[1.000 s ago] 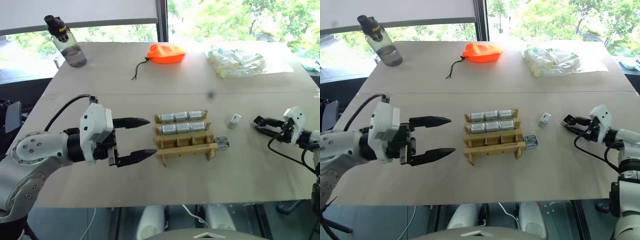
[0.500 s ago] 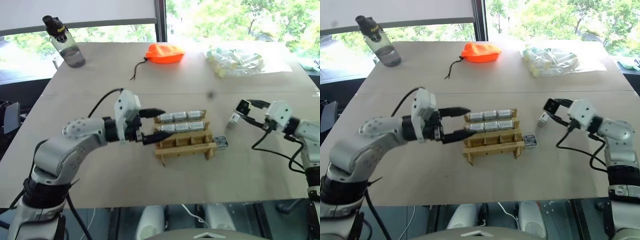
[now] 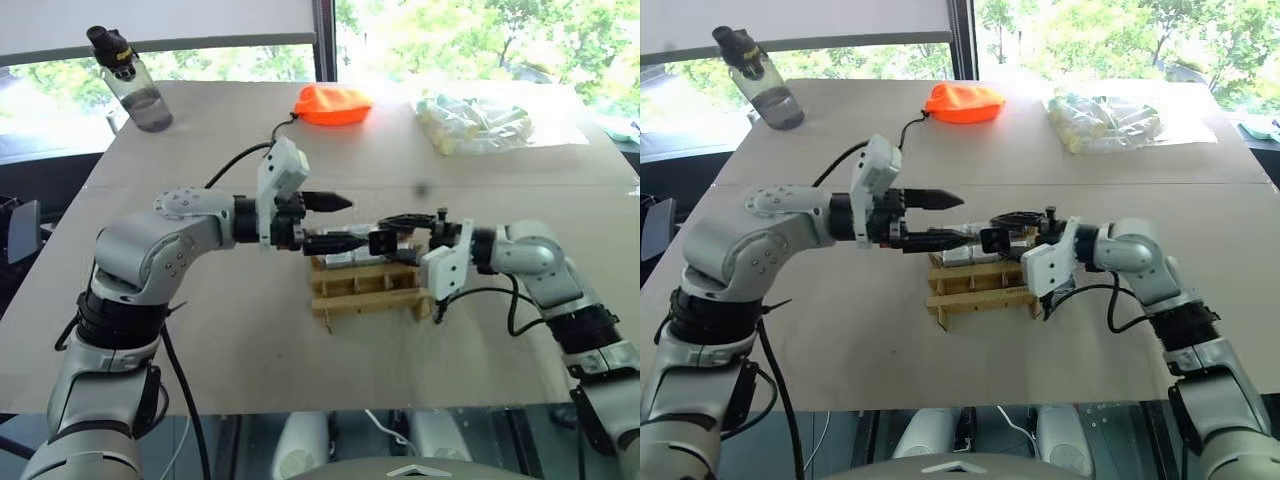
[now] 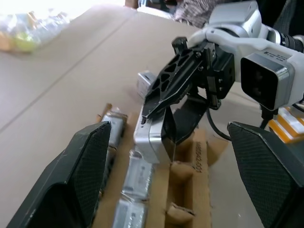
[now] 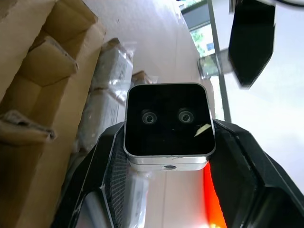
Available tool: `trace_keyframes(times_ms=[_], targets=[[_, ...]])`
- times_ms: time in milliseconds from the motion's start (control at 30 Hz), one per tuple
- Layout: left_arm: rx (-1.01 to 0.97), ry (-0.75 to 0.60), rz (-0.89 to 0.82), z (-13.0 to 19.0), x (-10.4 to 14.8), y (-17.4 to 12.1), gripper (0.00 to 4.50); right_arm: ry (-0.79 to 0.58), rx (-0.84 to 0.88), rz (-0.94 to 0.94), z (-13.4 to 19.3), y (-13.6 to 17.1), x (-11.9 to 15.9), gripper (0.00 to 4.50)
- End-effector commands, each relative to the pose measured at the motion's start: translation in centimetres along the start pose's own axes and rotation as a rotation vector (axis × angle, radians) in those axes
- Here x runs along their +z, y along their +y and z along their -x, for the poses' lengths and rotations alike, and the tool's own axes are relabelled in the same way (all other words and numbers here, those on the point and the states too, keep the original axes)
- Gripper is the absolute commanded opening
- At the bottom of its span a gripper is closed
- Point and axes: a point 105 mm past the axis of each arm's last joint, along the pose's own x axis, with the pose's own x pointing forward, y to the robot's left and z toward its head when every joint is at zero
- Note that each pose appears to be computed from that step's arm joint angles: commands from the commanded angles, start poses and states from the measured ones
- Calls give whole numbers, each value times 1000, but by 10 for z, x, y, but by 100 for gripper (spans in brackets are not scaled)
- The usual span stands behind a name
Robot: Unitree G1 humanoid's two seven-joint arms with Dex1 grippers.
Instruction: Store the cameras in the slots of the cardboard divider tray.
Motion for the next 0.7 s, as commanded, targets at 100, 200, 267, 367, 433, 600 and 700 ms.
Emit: trace_keyframes(times_ms=[100,200,267,367,433,600,700], targets=[[4,65,4,3,4,4,405,-65,-74,151,-13,-28,17,192],[8,104,13,9,1,5,405,-85,-84,182,-21,-31,22,192],[20,117,20,13,0,7,405,-93,-80,191,-23,-30,23,192],[20,127,26,16,2,8,405,-107,-74,202,-24,-28,25,192],[17,127,27,15,3,8,405,-115,-69,204,-25,-27,26,192],[-2,125,37,12,4,6,405,-122,-58,202,-27,-25,26,192],[-21,119,34,7,4,5,381,-122,-47,191,-26,-23,26,192]])
